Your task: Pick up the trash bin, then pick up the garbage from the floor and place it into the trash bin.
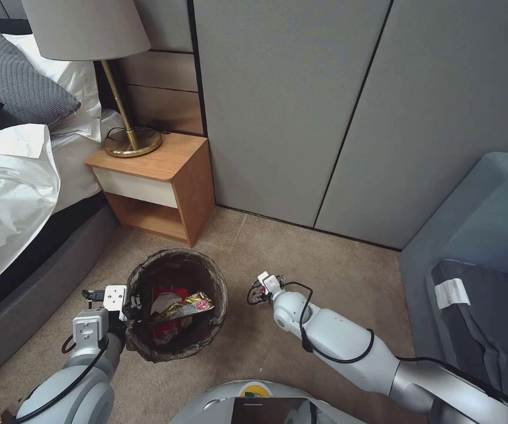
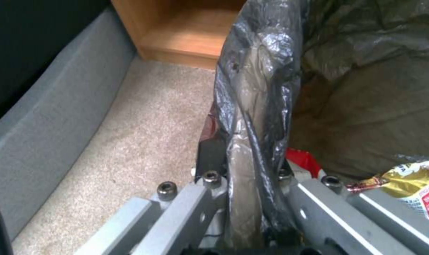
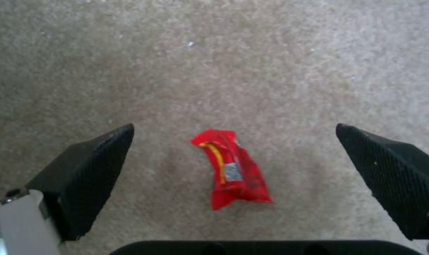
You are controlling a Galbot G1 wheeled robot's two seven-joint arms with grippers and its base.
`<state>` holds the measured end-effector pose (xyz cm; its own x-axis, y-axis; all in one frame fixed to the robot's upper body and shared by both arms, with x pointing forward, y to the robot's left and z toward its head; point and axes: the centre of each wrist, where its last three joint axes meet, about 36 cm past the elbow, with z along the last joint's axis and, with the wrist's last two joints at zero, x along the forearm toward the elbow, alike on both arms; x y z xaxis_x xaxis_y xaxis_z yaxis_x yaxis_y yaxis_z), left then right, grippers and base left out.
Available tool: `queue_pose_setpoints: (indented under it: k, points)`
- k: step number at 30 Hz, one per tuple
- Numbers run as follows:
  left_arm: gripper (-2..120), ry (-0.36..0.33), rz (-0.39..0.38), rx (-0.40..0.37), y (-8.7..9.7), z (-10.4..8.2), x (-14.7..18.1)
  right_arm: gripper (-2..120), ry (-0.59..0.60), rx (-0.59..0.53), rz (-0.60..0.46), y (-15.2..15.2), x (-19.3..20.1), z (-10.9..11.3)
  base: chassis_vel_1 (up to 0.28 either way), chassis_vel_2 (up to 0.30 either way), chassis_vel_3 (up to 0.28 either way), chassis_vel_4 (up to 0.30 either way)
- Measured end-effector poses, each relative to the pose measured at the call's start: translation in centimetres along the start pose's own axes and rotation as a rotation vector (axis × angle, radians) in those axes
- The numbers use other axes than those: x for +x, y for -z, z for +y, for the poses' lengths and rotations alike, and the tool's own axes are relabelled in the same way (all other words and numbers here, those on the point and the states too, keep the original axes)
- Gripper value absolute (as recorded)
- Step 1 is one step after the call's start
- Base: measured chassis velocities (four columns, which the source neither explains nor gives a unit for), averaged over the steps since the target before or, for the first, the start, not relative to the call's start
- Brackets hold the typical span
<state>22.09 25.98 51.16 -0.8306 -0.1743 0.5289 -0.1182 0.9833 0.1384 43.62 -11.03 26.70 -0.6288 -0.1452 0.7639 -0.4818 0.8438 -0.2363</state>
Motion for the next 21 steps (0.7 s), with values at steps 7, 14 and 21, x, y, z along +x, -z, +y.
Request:
queue_pose_setpoints:
  k: [7,14,21]
  points:
    - [3,-0.001,-0.002,-0.001,0.0,0.0,0.0,100,0.014,-0.008,0.008,-0.4,-0.5,0.8,0.0,0.0,0.0,0.0]
    - [3,-0.002,-0.005,-0.002,0.1,0.0,0.0,100,0.024,-0.015,0.012,-0.6,-1.1,1.4,0.0,0.0,0.0,0.0]
    - [3,-0.003,-0.005,-0.003,0.1,-0.1,0.0,100,0.027,-0.017,0.02,-1.0,-1.5,1.6,0.0,0.0,0.0,0.0]
